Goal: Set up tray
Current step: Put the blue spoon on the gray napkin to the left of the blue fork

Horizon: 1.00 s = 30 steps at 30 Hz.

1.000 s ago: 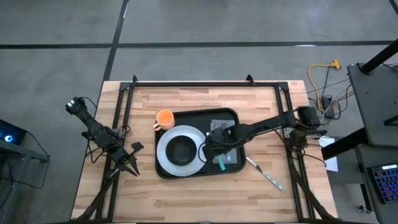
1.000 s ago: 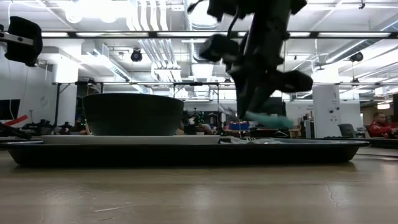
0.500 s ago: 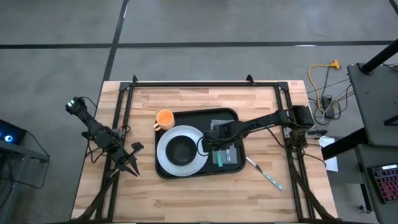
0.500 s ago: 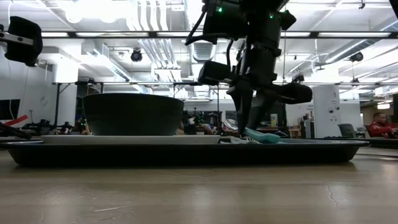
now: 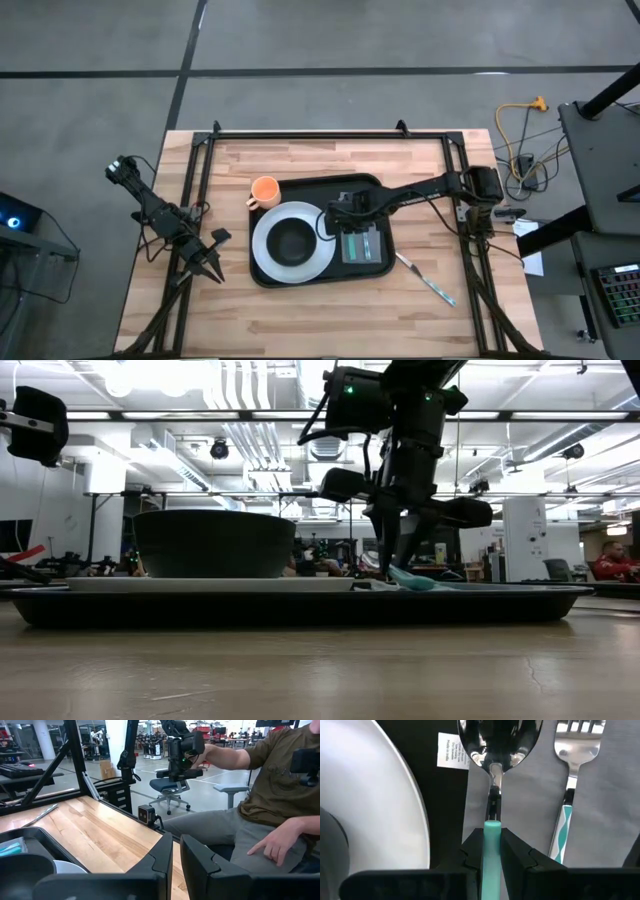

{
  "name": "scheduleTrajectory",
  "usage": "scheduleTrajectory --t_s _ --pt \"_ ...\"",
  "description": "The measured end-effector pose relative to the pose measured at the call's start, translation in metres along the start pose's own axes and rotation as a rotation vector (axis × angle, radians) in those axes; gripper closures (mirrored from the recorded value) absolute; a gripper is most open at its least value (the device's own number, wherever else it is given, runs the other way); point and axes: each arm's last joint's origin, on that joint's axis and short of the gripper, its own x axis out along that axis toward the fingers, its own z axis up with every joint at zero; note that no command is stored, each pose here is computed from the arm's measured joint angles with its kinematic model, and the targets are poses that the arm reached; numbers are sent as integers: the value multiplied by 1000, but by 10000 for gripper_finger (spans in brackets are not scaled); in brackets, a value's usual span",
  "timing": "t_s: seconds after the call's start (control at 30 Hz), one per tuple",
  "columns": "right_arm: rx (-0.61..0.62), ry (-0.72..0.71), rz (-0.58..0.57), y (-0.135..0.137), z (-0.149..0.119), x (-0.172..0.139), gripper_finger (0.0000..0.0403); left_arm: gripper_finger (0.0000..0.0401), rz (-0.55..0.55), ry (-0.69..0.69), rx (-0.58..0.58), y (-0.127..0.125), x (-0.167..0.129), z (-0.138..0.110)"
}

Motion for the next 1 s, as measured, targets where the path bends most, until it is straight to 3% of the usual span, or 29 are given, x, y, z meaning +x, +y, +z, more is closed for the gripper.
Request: scheduleTrajectory --t_s 1.0 --pt "25 2 -61 -7 -1 0 369 383 0 0 0 0 0 0"
